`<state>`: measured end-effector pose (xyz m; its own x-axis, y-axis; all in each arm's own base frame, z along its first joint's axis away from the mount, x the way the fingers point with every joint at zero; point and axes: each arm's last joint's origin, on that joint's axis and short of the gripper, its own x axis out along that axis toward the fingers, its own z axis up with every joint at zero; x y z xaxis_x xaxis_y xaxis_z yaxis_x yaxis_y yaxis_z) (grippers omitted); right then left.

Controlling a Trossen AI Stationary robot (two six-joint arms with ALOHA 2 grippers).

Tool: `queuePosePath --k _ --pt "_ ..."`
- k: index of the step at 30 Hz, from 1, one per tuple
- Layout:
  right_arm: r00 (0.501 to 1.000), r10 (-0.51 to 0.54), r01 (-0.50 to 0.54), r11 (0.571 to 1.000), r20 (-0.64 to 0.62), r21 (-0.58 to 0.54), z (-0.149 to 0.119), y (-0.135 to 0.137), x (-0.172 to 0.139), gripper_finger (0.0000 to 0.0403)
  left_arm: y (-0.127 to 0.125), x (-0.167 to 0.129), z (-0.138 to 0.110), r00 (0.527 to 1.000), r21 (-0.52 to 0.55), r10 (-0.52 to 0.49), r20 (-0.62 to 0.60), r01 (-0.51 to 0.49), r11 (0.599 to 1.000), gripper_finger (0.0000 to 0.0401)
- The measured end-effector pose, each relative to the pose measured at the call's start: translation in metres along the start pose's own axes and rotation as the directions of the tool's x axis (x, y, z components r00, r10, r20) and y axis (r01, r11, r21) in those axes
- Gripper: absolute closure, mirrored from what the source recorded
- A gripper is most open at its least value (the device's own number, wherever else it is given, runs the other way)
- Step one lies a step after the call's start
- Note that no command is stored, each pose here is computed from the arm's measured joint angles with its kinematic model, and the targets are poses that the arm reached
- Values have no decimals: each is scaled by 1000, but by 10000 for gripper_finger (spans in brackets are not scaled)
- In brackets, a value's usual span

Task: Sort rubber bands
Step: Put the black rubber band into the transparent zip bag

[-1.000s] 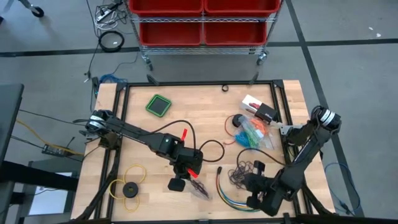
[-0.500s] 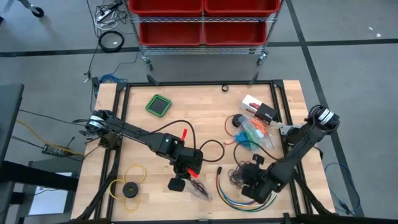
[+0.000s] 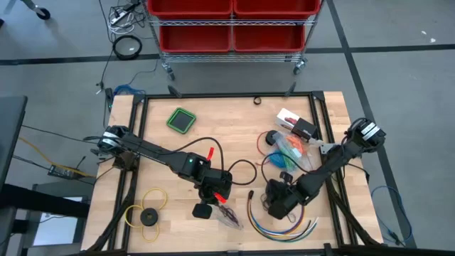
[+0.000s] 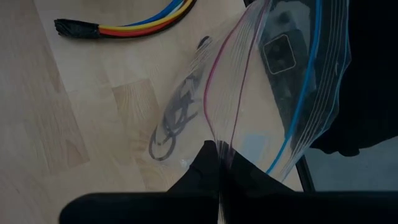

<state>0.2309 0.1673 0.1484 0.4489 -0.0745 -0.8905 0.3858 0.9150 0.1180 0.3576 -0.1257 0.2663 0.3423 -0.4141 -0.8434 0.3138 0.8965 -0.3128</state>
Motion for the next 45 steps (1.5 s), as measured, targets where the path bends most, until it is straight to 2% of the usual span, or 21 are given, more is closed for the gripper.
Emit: queuePosePath --k 6,12,20,27,30,35,38,41,43,45 --pt "998 39 -38 999 -55 17 -2 -4 6 311 0 0 0 1000 0 1 0 -1 1000 400" --pt "998 44 -45 999 -40 -26 0 -3 5 394 0 0 0 1000 0 1 0 -1 1000 400" --pt "994 79 -70 992 79 -108 21 22 -17 402 0 0 0 1000 0 1 0 -1 1000 400" --pt "987 75 -48 982 142 -184 46 44 -52 403 0 0 0 1000 0 1 0 -1 1000 400" --pt "989 16 14 979 146 -205 52 47 -70 403 0 0 0 1000 0 1 0 -1 1000 400" --pt "981 -189 192 972 33 -139 47 31 -89 403 0 0 0 1000 0 1 0 -1 1000 400" --pt "986 -166 167 977 18 -131 42 35 -92 403 0 0 0 1000 0 0 0 0 1000 400" --pt "992 -100 110 982 71 -151 42 44 -93 403 0 0 0 1000 9 1 0 -1 1000 400" --pt "988 -122 135 979 94 -150 41 43 -94 403 0 0 0 1000 16 2 2 -2 1000 400" --pt "977 -204 211 970 65 -125 38 34 -94 403 0 0 1 1000 16 1 6 -1 1000 400"
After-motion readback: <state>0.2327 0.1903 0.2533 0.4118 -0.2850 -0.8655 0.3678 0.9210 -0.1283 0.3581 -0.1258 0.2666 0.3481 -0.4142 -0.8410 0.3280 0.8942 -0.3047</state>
